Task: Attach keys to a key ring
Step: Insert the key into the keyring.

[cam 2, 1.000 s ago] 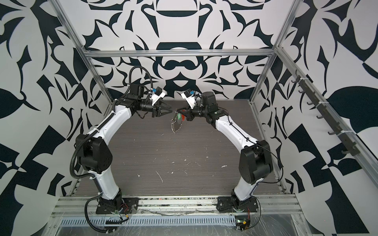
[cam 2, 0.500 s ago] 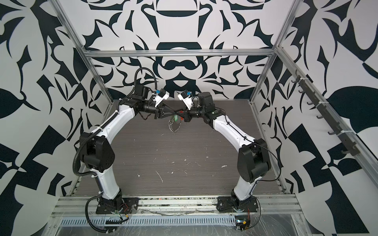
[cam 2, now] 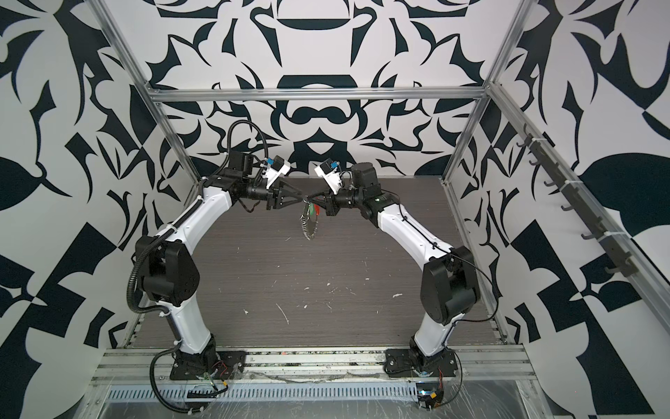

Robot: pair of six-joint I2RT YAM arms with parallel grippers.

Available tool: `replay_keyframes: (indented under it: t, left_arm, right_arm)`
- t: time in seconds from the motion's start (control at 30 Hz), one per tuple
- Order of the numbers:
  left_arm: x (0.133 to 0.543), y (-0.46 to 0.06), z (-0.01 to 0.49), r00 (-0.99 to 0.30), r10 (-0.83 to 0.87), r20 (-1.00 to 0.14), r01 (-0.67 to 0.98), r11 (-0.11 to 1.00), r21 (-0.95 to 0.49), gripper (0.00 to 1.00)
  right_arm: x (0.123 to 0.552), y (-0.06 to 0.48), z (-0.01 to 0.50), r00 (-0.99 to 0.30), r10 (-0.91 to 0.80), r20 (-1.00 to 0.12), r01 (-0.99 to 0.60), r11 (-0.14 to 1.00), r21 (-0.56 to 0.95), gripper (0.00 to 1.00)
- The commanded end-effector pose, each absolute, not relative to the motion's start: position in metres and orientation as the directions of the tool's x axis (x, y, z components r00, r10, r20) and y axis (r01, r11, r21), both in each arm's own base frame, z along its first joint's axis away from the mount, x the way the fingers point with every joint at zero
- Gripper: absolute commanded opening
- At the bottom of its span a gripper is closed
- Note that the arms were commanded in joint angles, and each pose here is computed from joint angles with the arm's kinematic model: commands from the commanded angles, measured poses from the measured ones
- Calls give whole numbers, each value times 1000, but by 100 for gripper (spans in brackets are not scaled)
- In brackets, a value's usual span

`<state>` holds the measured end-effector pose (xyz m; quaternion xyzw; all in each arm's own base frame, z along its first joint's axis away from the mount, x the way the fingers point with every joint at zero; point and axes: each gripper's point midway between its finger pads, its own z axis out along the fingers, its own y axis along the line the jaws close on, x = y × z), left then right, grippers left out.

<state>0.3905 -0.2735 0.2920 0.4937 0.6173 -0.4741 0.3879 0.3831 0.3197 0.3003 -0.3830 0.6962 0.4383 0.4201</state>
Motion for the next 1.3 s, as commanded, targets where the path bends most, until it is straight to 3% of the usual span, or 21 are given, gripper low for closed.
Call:
replay_keyframes:
  t: [0.0, 0.37, 0.73, 1.03, 1.13, 1.27]
  left_arm:
    - [382, -279, 306, -218, 203, -954, 975, 5, -222, 38]
    - [378, -285, 304, -234, 202, -951, 970, -21, -243, 34]
    - [380, -287, 305, -261, 196, -945, 961, -39, -273, 0]
    - [371, -286, 314, -258, 162, -952, 959, -75, -272, 0]
    - [371, -286, 319, -235, 124, -964, 968, -60, -243, 0]
    - [372, -285, 326, -208, 52, -977, 977, -37, -210, 0]
  right_arm:
    - [379, 327, 343, -258, -117, -959, -937, 271, 219, 0]
    - [381, 328, 348, -250, -115, -961, -939, 271, 212, 0]
    - [380, 330, 348, -250, -116, -961, -940, 268, 212, 0]
    - [389, 316, 354, -270, -66, -961, -905, 358, 230, 0]
    - [396, 294, 361, -301, 35, -953, -879, 377, 291, 15]
    - [404, 265, 381, -377, 226, -898, -856, 286, 431, 27]
